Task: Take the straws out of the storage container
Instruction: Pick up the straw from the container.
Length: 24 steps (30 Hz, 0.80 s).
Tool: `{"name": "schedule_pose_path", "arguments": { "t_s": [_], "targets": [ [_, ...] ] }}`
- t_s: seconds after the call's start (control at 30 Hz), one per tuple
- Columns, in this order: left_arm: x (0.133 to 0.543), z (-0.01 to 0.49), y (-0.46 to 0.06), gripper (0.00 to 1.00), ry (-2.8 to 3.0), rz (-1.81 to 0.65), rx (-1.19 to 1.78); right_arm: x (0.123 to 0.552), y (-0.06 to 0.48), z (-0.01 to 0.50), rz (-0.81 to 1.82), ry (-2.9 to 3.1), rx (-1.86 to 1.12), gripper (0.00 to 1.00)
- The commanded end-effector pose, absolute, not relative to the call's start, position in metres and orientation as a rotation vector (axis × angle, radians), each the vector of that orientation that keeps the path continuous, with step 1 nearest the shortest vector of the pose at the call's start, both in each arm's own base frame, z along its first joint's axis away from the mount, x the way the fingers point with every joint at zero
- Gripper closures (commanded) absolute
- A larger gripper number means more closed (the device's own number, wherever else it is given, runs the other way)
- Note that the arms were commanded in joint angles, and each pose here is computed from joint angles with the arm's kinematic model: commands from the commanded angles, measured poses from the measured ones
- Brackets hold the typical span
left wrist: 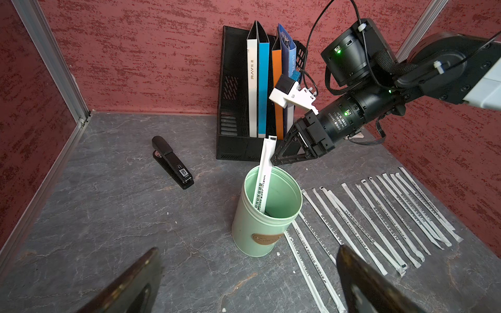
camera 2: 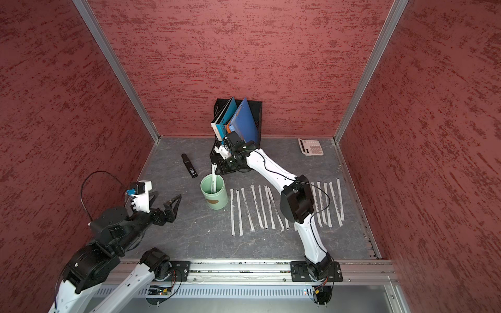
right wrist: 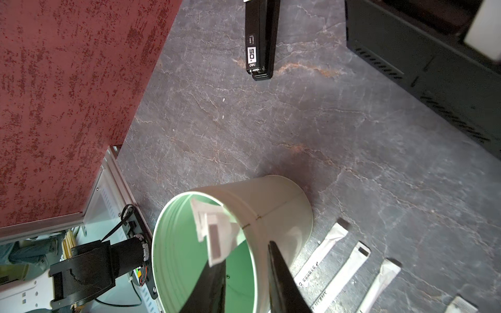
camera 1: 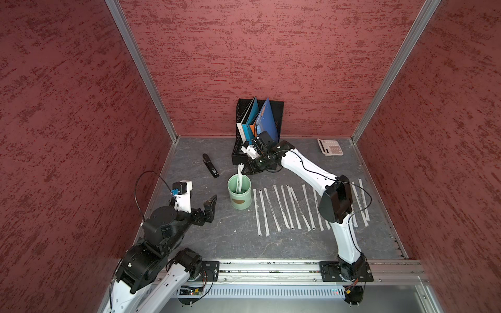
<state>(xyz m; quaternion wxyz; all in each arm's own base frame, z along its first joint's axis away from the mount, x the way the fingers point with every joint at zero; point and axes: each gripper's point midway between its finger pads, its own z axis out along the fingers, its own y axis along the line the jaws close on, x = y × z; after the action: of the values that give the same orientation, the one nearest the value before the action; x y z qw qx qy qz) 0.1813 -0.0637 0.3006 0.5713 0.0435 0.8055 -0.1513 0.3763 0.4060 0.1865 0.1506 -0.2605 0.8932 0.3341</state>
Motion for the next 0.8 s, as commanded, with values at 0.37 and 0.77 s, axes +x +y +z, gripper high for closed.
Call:
{"name": "schedule_pose_path", "arguments": {
  "t_s": [0.37, 0.77],
  "targets": [
    [0.181, 0.299, -0.064, 0.01, 1.889, -0.363, 0.100, 0.389, 0.420, 0.188, 1.016, 2.539, -0.727, 0.79],
    [0.182, 0.298, -0.065, 0.00, 1.892, -0.365, 0.102, 0.384, 0.419, 0.216, 1.048, 2.478, -0.742, 0.97]
  ]
}}
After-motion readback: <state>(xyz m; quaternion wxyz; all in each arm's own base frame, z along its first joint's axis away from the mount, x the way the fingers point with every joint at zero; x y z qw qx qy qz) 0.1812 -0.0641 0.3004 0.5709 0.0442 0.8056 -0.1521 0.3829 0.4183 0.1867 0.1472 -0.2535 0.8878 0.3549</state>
